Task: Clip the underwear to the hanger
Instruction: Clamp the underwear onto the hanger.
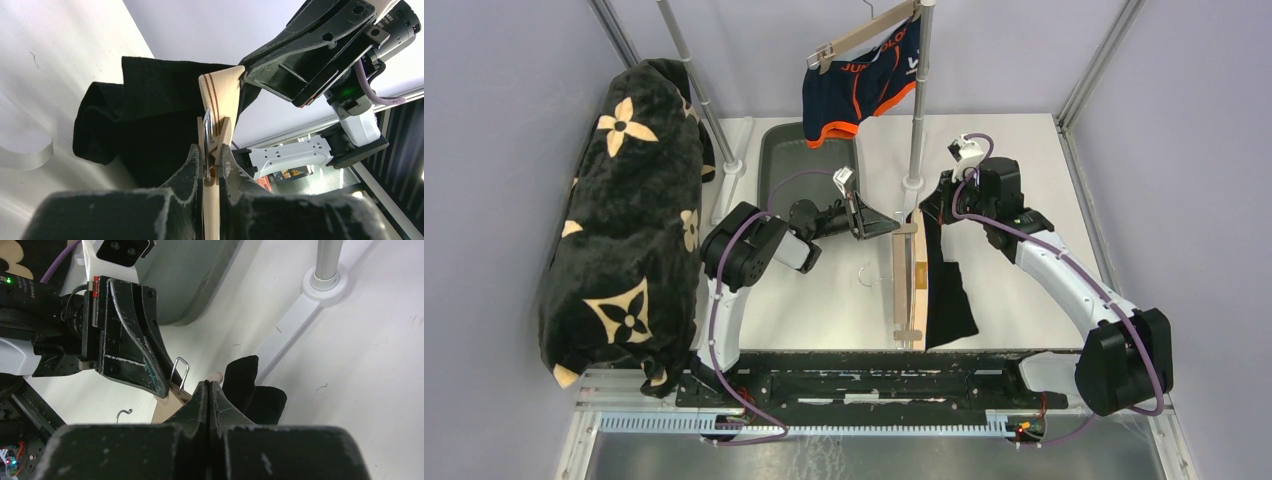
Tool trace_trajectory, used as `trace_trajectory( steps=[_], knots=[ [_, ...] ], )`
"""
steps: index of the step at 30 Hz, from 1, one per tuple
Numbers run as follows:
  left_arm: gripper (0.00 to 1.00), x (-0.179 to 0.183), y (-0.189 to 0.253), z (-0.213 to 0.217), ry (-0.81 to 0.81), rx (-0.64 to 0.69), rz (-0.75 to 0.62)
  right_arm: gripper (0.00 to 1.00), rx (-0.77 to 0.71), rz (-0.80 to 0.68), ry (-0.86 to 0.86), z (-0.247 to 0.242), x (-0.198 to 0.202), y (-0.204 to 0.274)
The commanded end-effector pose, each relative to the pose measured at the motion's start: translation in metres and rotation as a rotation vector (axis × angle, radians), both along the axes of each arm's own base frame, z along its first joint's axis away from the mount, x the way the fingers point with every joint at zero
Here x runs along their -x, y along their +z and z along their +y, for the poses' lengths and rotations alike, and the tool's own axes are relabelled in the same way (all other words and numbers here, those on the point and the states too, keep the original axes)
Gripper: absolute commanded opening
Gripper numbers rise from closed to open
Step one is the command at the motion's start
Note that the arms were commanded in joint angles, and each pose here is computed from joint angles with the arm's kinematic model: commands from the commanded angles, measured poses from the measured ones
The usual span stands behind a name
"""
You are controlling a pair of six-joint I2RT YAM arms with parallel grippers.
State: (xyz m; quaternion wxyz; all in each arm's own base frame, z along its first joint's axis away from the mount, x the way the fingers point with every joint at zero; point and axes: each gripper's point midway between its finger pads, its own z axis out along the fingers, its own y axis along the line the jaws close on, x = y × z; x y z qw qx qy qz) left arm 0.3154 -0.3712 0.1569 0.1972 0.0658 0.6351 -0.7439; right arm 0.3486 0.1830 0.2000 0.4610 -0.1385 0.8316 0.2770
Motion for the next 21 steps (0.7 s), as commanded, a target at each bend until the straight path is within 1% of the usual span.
trace_trajectory(
  steps=[1,21],
  knots=[
    [0.03,0.0268,0.054,0.0032,-0.043,0.126,-0.233,0.0,-0.016,-0.133,-0.025,-0.0026,-0.0192,0.0407],
    [0.03,0.0357,0.062,-0.0034,-0.07,0.14,-0.244,0.0,-0.028,-0.152,-0.018,-0.0023,-0.0185,0.0464]
  ],
)
